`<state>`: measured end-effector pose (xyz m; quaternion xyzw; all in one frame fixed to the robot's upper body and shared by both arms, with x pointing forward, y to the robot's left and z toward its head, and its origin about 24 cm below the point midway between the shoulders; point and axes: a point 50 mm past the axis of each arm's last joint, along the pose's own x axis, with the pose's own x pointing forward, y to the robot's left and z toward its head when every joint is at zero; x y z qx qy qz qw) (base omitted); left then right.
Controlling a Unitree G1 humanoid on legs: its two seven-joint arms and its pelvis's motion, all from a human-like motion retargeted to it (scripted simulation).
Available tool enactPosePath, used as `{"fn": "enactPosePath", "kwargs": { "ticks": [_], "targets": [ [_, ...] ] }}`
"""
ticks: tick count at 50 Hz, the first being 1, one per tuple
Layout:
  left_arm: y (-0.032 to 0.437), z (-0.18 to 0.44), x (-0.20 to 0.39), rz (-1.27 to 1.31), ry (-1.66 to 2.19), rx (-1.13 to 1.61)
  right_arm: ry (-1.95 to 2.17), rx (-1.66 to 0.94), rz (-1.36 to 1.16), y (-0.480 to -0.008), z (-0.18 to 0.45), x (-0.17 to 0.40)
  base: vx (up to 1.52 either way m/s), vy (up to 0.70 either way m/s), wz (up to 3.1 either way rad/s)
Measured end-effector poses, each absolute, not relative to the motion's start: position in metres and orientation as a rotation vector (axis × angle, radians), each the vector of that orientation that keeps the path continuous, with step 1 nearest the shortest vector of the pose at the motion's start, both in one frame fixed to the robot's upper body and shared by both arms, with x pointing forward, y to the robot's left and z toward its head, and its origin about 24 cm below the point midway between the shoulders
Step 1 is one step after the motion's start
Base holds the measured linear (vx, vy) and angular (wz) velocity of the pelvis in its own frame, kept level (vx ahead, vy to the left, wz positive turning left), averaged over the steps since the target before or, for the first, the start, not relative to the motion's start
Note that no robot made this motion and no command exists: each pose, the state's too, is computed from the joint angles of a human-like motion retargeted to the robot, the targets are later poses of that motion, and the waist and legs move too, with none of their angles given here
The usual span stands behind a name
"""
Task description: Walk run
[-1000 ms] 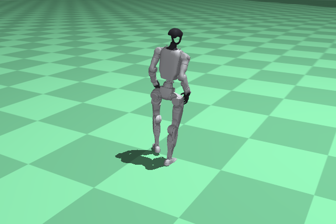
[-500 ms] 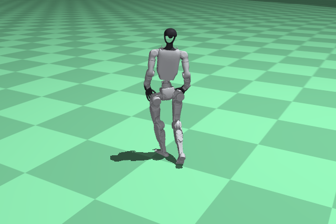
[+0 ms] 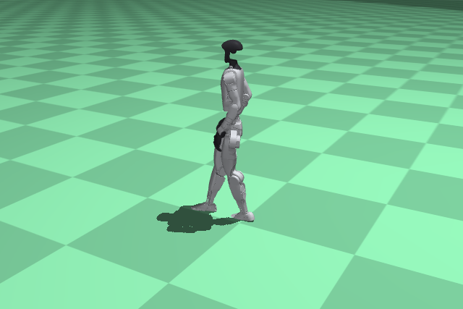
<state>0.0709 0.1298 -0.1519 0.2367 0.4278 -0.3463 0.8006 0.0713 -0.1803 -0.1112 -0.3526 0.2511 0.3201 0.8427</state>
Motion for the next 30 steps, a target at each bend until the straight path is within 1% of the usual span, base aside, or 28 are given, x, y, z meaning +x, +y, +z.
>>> {"fn": "enactPosePath", "kwargs": {
  "ticks": [8, 11, 14, 16, 19, 22, 30],
  "targets": [
    [0.127, -0.154, 0.061, -0.812, 0.947, 0.544, 0.554, -0.661, 0.620, -0.177, -0.114, 0.067, 0.71, 0.05, 0.97],
    [0.120, -0.155, 0.061, -0.863, 0.938, 0.570, 0.610, -0.662, 0.629, -0.187, -0.116, 0.067, 0.72, 0.20, 1.56],
    [0.114, -0.152, 0.073, -0.943, 0.884, 0.630, 0.616, -0.700, 0.609, -0.198, -0.114, 0.073, 0.62, 0.59, 2.22],
    [0.120, -0.150, 0.079, -0.972, 0.849, 0.707, 0.611, -0.706, 0.617, -0.194, -0.116, 0.071, 0.41, -0.27, 1.96],
    [0.135, -0.148, 0.079, -0.906, 0.823, 0.834, 0.649, -0.691, 0.673, -0.182, -0.122, 0.061, 0.59, -0.57, 0.82],
    [0.141, -0.146, 0.082, -0.809, 0.785, 0.887, 0.687, -0.687, 0.698, -0.180, -0.126, 0.057, 0.47, -0.06, 1.11],
    [0.142, -0.140, 0.084, -0.677, 0.743, 0.825, 0.713, -0.682, 0.707, -0.178, -0.129, 0.049, 0.54, -0.01, 0.85]
  ]
}}
